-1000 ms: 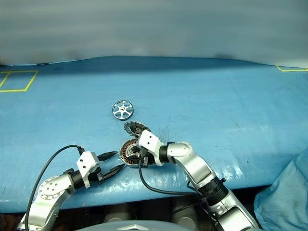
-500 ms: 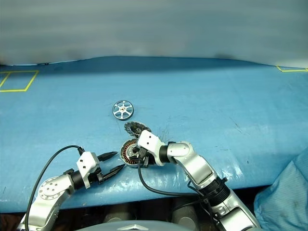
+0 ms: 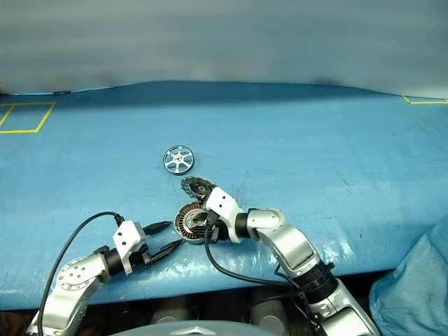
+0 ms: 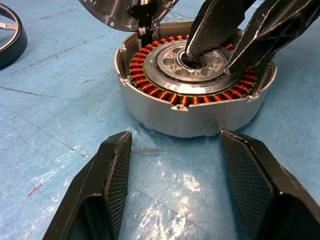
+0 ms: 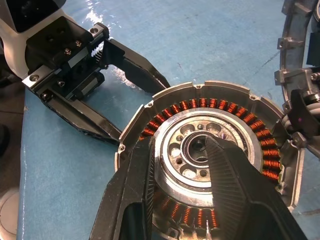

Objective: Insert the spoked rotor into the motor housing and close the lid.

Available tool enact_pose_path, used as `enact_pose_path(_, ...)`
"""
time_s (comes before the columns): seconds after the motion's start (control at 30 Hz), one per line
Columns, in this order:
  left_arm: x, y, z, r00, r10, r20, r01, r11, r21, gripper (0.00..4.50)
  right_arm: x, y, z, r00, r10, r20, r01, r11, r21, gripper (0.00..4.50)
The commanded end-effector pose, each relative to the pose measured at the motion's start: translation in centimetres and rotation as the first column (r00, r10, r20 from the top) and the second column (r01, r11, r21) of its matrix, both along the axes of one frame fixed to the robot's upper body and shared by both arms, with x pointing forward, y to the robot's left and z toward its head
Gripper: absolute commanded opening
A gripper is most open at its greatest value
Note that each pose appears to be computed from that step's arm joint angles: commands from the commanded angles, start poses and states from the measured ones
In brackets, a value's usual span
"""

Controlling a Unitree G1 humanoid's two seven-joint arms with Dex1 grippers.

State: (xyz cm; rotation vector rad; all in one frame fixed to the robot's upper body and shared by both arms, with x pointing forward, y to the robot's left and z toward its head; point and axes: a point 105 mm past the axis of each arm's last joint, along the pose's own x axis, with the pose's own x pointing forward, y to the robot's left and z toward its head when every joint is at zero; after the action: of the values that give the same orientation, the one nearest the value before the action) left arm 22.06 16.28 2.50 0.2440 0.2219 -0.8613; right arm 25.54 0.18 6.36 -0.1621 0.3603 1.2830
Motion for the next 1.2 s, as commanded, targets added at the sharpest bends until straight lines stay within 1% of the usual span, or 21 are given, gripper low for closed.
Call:
enact_pose_path(0.03, 0.2, -0.4, 0.6, 0.999, -0.011, 0.036, 0.011, 1.0, -0.01, 2.96, 0.5, 0.2, 1.8, 0.998, -0.007, 0.063, 0.004, 0.999, 0.037, 1.65)
enact_pose_path(0.27, 0.1, -0.3, 0.5, 0.999, -0.008, 0.034, 0.008, 1.0, -0.01, 2.96, 0.7, 0.4, 1.7, 0.997, -0.007, 0.077, 0.006, 1.0, 0.015, 1.65)
enact_pose_path(0.57, 0.0, -0.2, 0.4, 0.999, -0.001, 0.035, 0.002, 1.0, -0.006, 2.96, 0.2, 0.6, 1.4, 0.997, 0.024, 0.072, -0.024, 1.0, 0.002, 1.65)
enact_pose_path(0.87, 0.0, -0.1, 0.3, 0.999, 0.002, 0.034, -0.002, 1.0, -0.003, 2.96, 0.2, 0.5, 0.6, 0.998, 0.021, 0.055, -0.019, 0.999, -0.026, 1.65)
enact_pose_path(1.2, 0.0, -0.1, 0.3, 0.999, 0.006, 0.031, -0.006, 1.0, -0.004, 2.96, 0.3, 0.3, -0.2, 0.998, 0.016, 0.066, -0.01, 0.996, -0.088, 1.65)
